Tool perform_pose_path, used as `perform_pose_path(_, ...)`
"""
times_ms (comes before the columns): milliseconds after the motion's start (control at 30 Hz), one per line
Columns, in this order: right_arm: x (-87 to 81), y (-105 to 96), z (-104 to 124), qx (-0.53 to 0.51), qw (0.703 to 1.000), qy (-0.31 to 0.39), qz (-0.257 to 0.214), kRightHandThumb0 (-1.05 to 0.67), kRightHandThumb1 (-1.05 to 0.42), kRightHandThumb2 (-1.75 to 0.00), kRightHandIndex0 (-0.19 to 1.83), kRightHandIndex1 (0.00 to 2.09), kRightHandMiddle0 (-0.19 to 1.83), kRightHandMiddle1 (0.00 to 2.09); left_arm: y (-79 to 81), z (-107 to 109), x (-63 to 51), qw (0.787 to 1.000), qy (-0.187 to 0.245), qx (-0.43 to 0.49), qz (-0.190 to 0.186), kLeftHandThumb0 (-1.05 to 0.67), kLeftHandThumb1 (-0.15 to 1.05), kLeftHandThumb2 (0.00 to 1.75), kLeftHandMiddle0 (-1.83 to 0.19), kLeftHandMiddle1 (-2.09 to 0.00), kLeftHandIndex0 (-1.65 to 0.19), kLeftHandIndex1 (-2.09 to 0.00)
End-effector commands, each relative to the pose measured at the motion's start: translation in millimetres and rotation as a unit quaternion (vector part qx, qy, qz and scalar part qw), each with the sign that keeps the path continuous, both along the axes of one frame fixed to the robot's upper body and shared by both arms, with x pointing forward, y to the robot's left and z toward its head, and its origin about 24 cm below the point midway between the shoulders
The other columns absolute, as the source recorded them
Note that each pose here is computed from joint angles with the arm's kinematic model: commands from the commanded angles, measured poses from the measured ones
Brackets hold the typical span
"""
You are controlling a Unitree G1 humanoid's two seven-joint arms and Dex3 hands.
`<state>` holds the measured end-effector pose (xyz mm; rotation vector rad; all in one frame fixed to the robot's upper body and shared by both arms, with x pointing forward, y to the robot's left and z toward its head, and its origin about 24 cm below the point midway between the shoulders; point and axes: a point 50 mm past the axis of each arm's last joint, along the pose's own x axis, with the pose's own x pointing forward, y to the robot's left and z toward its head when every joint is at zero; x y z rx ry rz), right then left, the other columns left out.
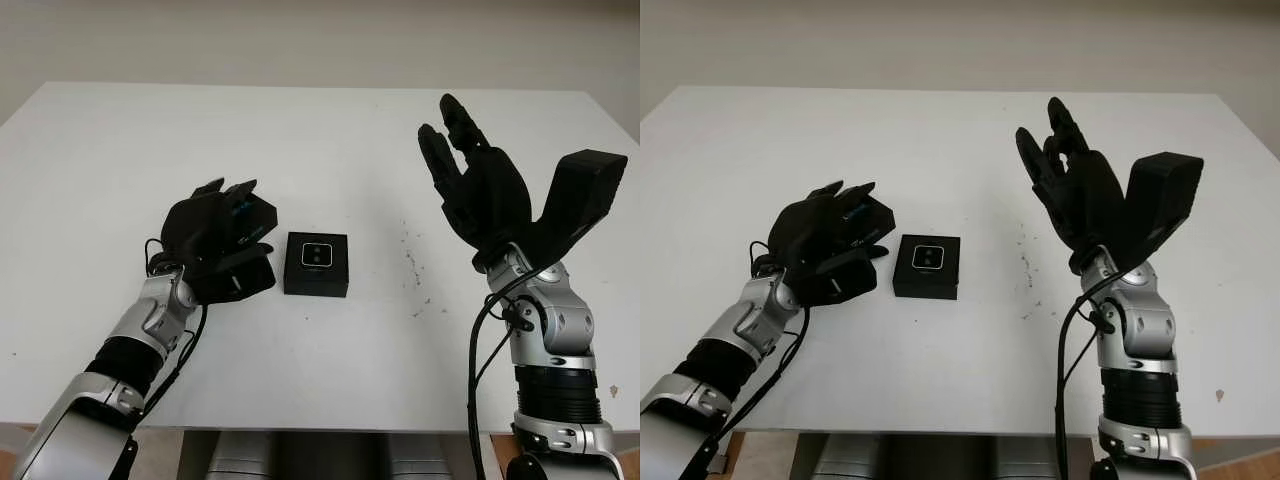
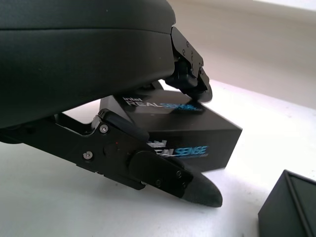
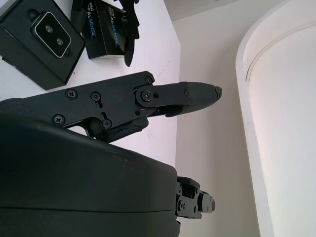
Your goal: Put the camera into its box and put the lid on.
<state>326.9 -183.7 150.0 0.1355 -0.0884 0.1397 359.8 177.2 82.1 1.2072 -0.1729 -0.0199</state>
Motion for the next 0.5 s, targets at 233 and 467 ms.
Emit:
perform_pose_path(233, -1.3, 5, 2, 0.006, 1.000, -0.011, 0.011, -0.53, -1.05, -0.31, -0.17, 0.04, -0.07, 0.06, 8.0, -1, 0.2, 1.000, 0.021, -0.020, 0.002, -0.08, 0.99, 0.05, -0.34, -1.26, -0.32, -1.29)
perform_pose_path(467, -1.3, 7, -1, -0.003, 1.000, -0.011, 0.013, -0.49, -1.05, -0.37, -0.17, 0.05, -0.07, 0.06, 8.7, 16, -1.9, 0.997, 0.003, -0.077, -0.016, -0.09, 0.98, 0.05, -0.36, -1.32, -0.29, -1.33)
